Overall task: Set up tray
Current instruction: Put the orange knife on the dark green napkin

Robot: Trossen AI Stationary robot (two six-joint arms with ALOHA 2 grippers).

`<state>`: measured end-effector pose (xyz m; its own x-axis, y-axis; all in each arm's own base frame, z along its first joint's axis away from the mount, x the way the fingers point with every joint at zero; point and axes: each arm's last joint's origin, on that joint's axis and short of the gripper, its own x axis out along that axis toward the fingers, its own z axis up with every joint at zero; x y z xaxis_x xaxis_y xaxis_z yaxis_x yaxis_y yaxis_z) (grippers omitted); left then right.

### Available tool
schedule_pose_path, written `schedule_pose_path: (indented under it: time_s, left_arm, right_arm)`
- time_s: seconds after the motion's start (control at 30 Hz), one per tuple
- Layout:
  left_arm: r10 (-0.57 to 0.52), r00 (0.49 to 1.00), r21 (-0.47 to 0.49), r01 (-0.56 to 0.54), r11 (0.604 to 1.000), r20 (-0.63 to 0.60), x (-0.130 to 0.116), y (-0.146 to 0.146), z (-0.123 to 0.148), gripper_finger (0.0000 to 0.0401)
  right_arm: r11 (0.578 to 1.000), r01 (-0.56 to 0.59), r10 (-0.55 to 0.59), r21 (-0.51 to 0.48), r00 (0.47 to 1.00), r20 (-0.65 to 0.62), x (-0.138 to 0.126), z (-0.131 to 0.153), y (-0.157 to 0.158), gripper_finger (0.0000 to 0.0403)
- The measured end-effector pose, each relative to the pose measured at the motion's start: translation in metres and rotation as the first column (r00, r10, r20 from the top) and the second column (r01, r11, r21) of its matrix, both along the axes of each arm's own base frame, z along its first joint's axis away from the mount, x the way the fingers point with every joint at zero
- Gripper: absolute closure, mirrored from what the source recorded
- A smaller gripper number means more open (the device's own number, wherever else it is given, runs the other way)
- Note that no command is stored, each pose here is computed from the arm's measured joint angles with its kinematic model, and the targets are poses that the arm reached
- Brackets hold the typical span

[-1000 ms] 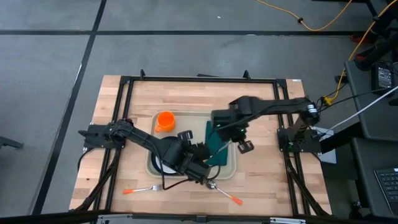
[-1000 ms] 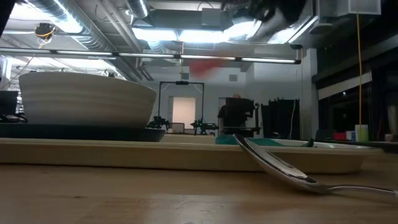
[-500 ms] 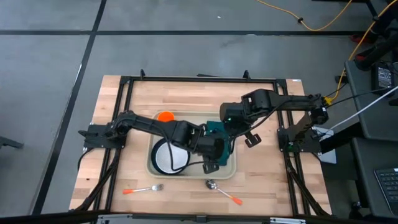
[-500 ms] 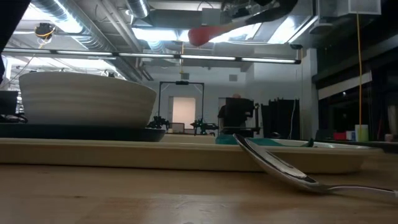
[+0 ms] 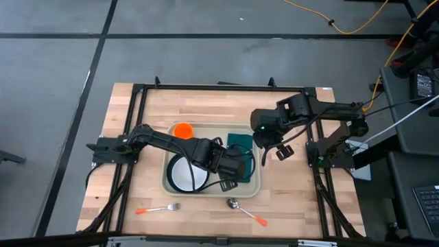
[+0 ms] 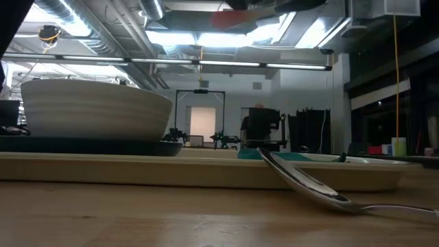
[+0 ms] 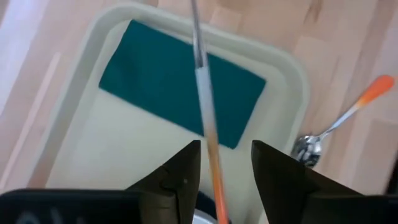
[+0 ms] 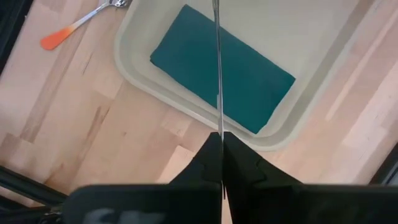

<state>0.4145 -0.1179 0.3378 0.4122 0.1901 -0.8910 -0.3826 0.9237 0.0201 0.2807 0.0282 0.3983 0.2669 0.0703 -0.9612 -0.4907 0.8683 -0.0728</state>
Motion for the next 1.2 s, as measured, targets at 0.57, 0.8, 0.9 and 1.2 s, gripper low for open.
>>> schedule_pose_path:
  time_s: [0.57,0.8,0.9,1.2]
  left_arm:
    - [0.051,0.995,0.016,-0.05,0.999,-0.082,0.0,0.001,-0.022,0.0388]
    - [0.055,0.995,0.013,-0.055,0.998,-0.08,0.0,0.001,-0.022,0.0392]
    - [0.058,0.996,-0.008,-0.058,0.998,-0.061,0.002,0.0,-0.022,0.0392]
    - [0.097,0.994,-0.026,-0.099,0.995,-0.052,0.002,-0.001,-0.021,0.0392]
  right_arm:
    - [1.0,0.002,-0.002,0.001,1.0,-0.003,-0.001,0.0,0.0,0.0401]
    - [1.0,0.029,-0.029,0.008,1.0,-0.005,-0.001,0.001,0.0,0.0388]
    - [0.998,0.061,-0.061,0.004,0.998,0.008,-0.004,0.003,-0.003,0.0372]
    - [0.986,0.165,-0.167,0.027,0.982,0.094,-0.03,0.025,-0.016,0.0356]
